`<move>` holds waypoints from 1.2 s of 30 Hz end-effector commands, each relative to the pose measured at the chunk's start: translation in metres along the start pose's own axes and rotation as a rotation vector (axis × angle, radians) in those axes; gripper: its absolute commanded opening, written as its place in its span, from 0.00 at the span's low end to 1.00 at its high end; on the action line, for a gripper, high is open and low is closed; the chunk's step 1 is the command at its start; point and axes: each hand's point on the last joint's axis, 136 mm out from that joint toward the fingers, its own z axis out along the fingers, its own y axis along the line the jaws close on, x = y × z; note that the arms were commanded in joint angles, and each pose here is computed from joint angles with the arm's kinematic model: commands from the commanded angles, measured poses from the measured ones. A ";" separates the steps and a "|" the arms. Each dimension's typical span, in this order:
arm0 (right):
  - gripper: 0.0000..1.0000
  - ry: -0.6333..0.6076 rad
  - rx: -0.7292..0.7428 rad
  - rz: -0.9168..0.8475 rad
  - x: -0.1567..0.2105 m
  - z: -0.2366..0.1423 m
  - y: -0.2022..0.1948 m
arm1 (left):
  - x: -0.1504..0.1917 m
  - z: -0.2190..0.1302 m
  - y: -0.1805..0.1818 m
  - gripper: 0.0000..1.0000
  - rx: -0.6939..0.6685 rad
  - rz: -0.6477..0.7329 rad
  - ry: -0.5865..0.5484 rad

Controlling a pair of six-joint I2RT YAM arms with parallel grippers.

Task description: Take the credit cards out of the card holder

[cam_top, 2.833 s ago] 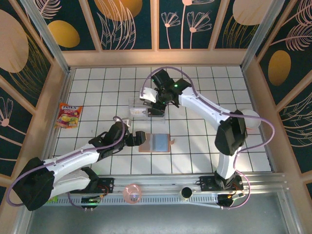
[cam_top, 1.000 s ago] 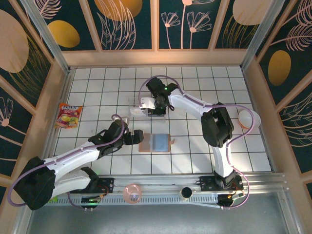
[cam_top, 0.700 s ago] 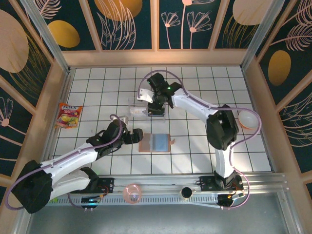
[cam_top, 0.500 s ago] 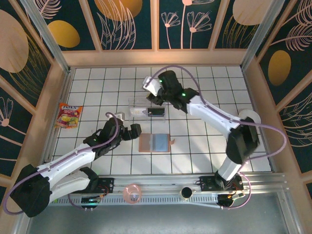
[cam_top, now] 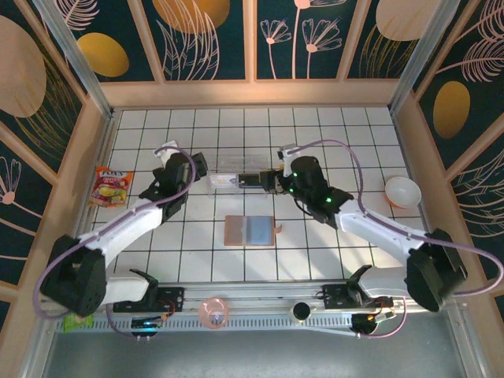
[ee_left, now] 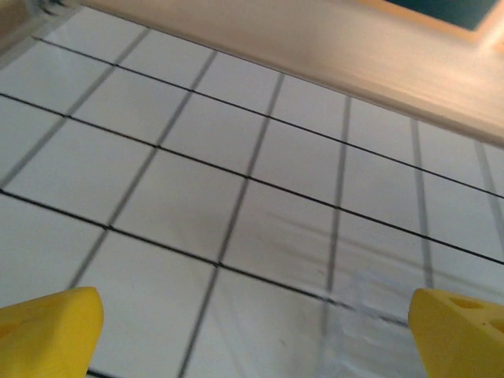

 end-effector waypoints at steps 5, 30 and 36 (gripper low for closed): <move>0.95 -0.181 0.103 0.173 -0.028 -0.040 -0.024 | -0.038 0.009 0.061 0.99 -0.259 0.223 -0.251; 0.99 -0.541 0.357 -0.022 -0.069 -0.109 -0.088 | -0.005 0.011 0.115 0.99 0.033 0.177 -0.471; 0.99 -0.543 0.502 -0.029 -0.065 -0.108 -0.142 | -0.005 0.018 0.137 0.99 -0.093 0.112 -0.434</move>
